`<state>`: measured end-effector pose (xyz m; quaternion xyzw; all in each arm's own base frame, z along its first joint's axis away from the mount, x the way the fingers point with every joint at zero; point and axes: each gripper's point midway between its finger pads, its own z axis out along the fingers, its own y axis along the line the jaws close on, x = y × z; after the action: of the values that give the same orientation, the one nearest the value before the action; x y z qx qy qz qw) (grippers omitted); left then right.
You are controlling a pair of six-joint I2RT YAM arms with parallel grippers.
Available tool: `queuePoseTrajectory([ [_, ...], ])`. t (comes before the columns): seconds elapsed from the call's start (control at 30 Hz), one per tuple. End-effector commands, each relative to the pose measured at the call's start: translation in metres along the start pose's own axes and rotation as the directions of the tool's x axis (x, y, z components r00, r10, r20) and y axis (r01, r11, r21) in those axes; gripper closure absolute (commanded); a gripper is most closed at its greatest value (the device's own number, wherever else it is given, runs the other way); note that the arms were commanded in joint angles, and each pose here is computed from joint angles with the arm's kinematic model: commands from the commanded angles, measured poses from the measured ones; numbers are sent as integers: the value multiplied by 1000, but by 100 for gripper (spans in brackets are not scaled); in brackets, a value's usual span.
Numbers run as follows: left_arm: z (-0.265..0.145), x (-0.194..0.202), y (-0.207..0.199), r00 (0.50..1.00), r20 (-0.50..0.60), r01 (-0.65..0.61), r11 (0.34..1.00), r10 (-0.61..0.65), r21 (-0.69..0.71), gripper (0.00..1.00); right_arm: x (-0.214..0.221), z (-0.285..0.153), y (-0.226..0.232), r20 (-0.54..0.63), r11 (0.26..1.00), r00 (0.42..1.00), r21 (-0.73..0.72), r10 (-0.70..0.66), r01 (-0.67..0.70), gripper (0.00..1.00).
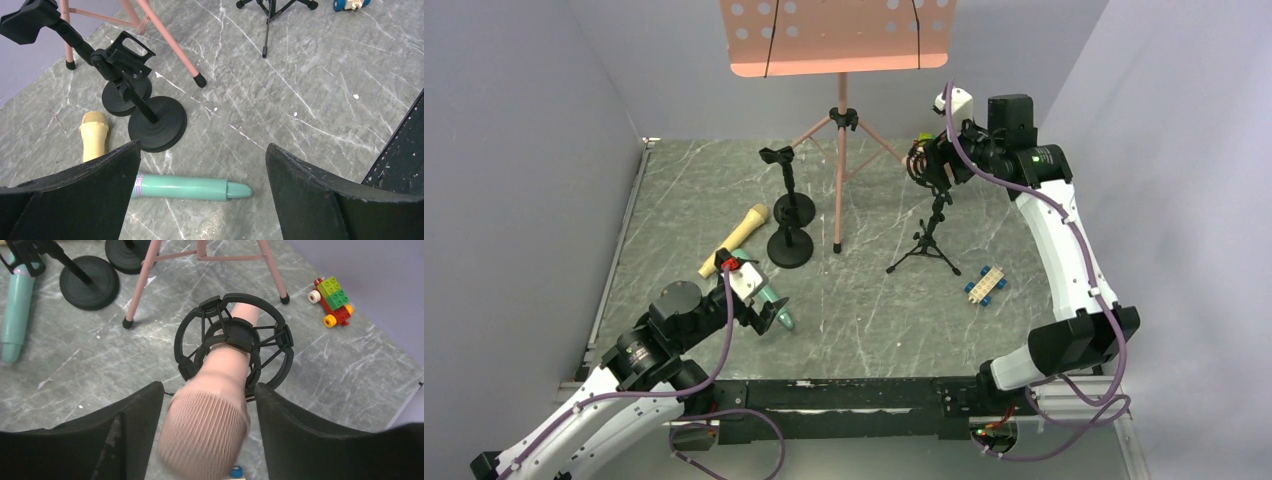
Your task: Attach the microphones to the stand
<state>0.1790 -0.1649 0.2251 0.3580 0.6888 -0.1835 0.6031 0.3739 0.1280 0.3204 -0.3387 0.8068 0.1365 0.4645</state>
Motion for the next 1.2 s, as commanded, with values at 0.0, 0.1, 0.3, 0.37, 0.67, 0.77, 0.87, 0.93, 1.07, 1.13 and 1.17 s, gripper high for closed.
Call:
queuePoseTrajectory([
  [0.0, -1, -16, 0, 999, 48, 14, 1000, -14, 4, 1, -6, 4, -6, 12, 999, 1000, 41, 19, -19, 14],
  [0.1, 0, -16, 0, 999, 46, 14, 1000, -15, 8, 1, -8, 5, -5, 9, 999, 1000, 32, 28, -28, 0],
  [0.3, -1, -16, 0, 999, 45, 15, 1000, -16, 7, 1, -37, -25, 2, 88, 999, 996, 31, -12, 9, 0],
  [0.37, -2, -16, 0, 999, 48, 15, 1000, -16, 6, 1, -48, -43, 4, 126, 999, 991, 39, -32, 27, 0],
  [0.67, -3, -19, 2, 998, 61, 25, 1000, -25, -3, 1, -57, -112, 14, 284, 999, 958, 14, -34, 31, 0],
  [0.77, -3, -19, 2, 998, 60, 24, 1000, -24, -7, 1, -39, -122, 14, 324, 1000, 946, 8, -10, 8, 0],
  [0.87, -4, -18, 2, 998, 56, 23, 1000, -23, -6, 1, -20, -125, 26, 388, 999, 921, 31, -22, 10, 0],
  [0.93, -4, -18, 2, 998, 58, 23, 1000, -23, -7, 1, 7, -114, 37, 376, 1000, 927, -7, 14, -13, 0],
  [1.07, -2, -17, 2, 998, 51, 21, 1000, -20, -6, 1, 46, -88, 41, 375, 997, 924, -40, 79, -69, 0],
  [1.13, -1, -16, 2, 999, 47, 21, 1000, -21, -2, 1, 66, -72, 29, 366, 994, 925, -3, 104, -111, 0],
  [1.17, -1, -16, 1, 999, 46, 21, 1000, -21, 2, 1, 76, -64, 23, 357, 992, 928, 19, 107, -122, 0],
])
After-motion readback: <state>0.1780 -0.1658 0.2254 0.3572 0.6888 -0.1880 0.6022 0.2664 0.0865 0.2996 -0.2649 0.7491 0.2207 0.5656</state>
